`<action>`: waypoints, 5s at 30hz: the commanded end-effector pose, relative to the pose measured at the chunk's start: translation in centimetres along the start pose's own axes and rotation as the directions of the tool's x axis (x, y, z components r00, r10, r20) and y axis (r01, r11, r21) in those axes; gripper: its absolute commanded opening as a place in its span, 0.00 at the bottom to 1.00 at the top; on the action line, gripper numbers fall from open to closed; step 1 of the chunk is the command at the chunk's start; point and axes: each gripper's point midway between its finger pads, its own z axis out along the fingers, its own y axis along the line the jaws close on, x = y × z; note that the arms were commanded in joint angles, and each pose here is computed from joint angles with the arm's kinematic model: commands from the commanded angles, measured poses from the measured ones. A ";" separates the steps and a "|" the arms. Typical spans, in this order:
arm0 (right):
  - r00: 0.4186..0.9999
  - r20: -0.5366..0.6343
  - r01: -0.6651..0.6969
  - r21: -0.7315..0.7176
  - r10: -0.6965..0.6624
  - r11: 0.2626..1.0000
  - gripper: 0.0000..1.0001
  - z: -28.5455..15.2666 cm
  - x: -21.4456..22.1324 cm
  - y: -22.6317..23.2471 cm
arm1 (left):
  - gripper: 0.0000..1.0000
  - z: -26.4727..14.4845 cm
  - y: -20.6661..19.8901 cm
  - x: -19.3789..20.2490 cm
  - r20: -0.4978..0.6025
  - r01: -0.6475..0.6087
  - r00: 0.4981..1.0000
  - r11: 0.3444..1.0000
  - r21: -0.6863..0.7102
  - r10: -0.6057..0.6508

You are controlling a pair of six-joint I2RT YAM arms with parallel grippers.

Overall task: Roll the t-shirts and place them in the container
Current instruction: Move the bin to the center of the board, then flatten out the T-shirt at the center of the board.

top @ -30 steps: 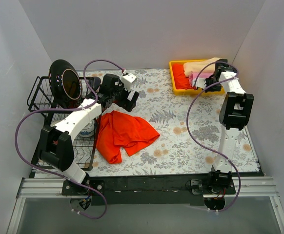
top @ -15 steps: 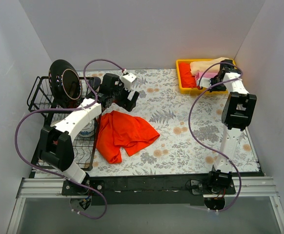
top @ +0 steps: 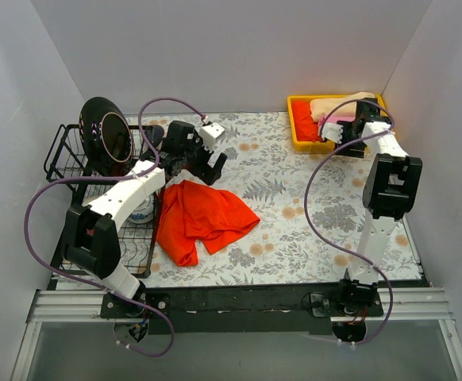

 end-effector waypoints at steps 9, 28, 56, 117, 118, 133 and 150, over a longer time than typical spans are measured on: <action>0.799 0.566 -0.171 -0.112 0.205 0.979 0.73 -18.4 -25.1 12.0 | 0.98 -1.8 -3.0 4.1 -0.193 -0.042 0.978 0.982 0.185 0.078; 0.565 0.819 0.243 -0.277 0.096 0.930 0.65 -22.6 -40.5 26.3 | 0.98 -11.8 1.9 -22.2 0.459 -0.059 0.884 0.995 -0.075 0.087; 0.658 0.697 0.447 -0.055 -0.287 0.893 0.54 -13.8 -49.0 32.6 | 0.98 -22.2 -2.1 -10.6 0.413 -0.018 0.911 1.000 0.009 0.013; 0.796 0.579 0.455 -0.383 -0.175 0.804 0.32 -12.9 -46.8 31.5 | 0.98 -20.2 -1.1 -9.3 0.409 0.014 0.912 0.999 0.044 -0.030; 0.799 0.576 0.449 -0.380 -0.172 0.809 0.25 -13.0 -46.9 31.4 | 0.98 -20.1 -1.1 -9.3 0.410 0.013 0.912 0.999 0.048 -0.032; 0.647 0.591 -0.262 -0.422 0.482 0.868 0.01 -24.4 -37.5 12.9 | 0.98 -19.2 -0.9 -11.2 0.437 -0.008 0.899 0.996 0.085 -0.030; 0.255 0.307 -0.776 -0.501 0.917 0.383 0.55 -21.0 -12.2 15.8 | 0.85 -11.8 -10.4 -0.1 0.148 -0.152 0.984 0.905 0.397 0.100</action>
